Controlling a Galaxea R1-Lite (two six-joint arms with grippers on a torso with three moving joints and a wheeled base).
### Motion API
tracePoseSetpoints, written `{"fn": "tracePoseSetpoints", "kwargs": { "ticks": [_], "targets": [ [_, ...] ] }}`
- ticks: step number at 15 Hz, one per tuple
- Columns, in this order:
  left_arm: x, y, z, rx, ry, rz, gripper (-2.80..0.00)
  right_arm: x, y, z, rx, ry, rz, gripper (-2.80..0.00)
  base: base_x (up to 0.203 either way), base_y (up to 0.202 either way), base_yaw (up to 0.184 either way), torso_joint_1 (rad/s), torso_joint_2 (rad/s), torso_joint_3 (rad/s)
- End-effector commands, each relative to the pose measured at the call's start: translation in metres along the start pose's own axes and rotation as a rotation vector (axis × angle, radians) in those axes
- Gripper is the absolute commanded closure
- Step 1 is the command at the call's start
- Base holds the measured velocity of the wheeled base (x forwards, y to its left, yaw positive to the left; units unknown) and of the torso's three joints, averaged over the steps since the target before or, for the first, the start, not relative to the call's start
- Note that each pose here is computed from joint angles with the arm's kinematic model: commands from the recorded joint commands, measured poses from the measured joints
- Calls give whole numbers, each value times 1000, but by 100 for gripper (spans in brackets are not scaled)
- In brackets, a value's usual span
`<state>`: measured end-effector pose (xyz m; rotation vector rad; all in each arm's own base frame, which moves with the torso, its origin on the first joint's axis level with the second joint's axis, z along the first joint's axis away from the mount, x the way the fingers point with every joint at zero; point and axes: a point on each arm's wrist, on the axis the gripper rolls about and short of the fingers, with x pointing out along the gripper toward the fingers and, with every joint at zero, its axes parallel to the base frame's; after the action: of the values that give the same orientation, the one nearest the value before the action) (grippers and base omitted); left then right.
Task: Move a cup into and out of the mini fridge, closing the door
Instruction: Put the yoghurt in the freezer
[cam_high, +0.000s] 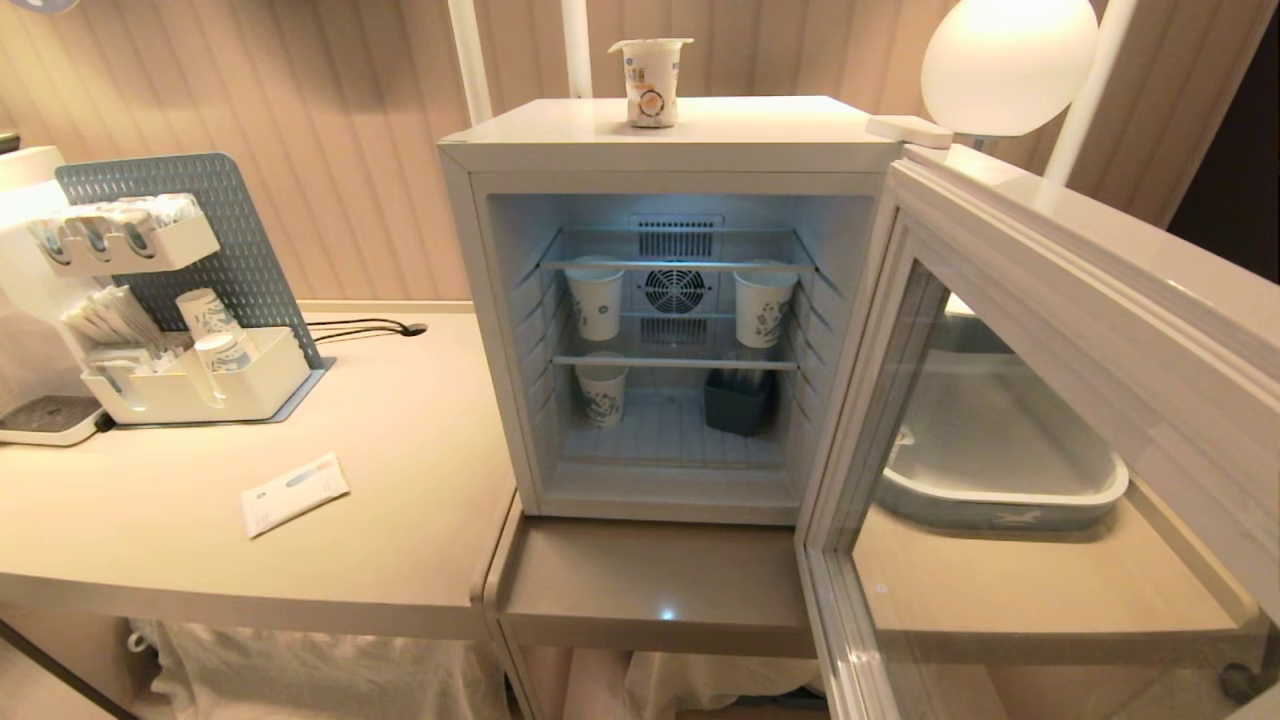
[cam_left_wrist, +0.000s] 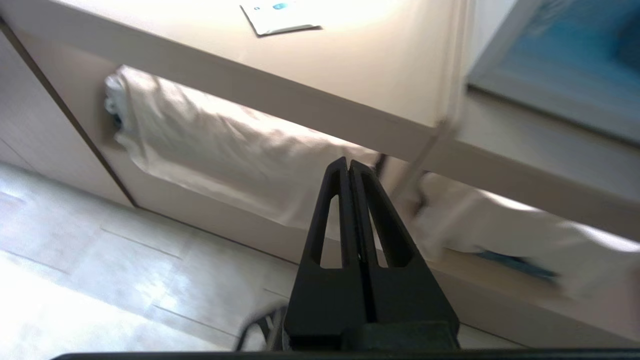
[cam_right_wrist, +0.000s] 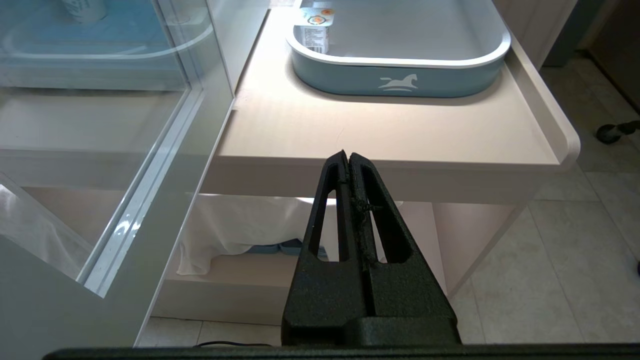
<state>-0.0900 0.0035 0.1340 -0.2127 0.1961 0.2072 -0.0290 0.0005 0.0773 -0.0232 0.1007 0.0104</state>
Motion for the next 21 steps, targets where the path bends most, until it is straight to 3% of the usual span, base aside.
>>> {"fn": "tracePoseSetpoints", "kwargs": {
  "ticks": [1,3,5,7,8,10,17,21],
  "targets": [
    [42,-4,-13,51,-141,-18,0,0,0,0,1,0,0,0,0,0,0,0,0,0],
    [68,-6,-28,152,-282,-59,0,0,0,0,0,0,0,0,0,0,0,0,0,0],
    [73,-8,-32,224,-338,-131,0,0,0,0,-2,0,0,0,0,0,0,0,0,0],
    [77,-7,-48,284,-172,-190,0,0,0,0,-2,1,1,0,0,0,0,0,0,0],
    [77,-6,-52,302,-137,-200,0,0,0,0,0,0,2,0,0,0,0,0,0,0],
    [77,-8,-48,305,-178,-217,0,0,0,0,-2,0,2,0,0,0,0,0,0,0],
    [77,-7,-48,291,-179,-212,0,0,0,0,-2,2,1,0,0,0,0,0,0,0],
    [77,-7,-48,291,-179,-212,0,0,0,0,-2,2,2,0,-149,0,-3,11,8,0]
  ]
}}
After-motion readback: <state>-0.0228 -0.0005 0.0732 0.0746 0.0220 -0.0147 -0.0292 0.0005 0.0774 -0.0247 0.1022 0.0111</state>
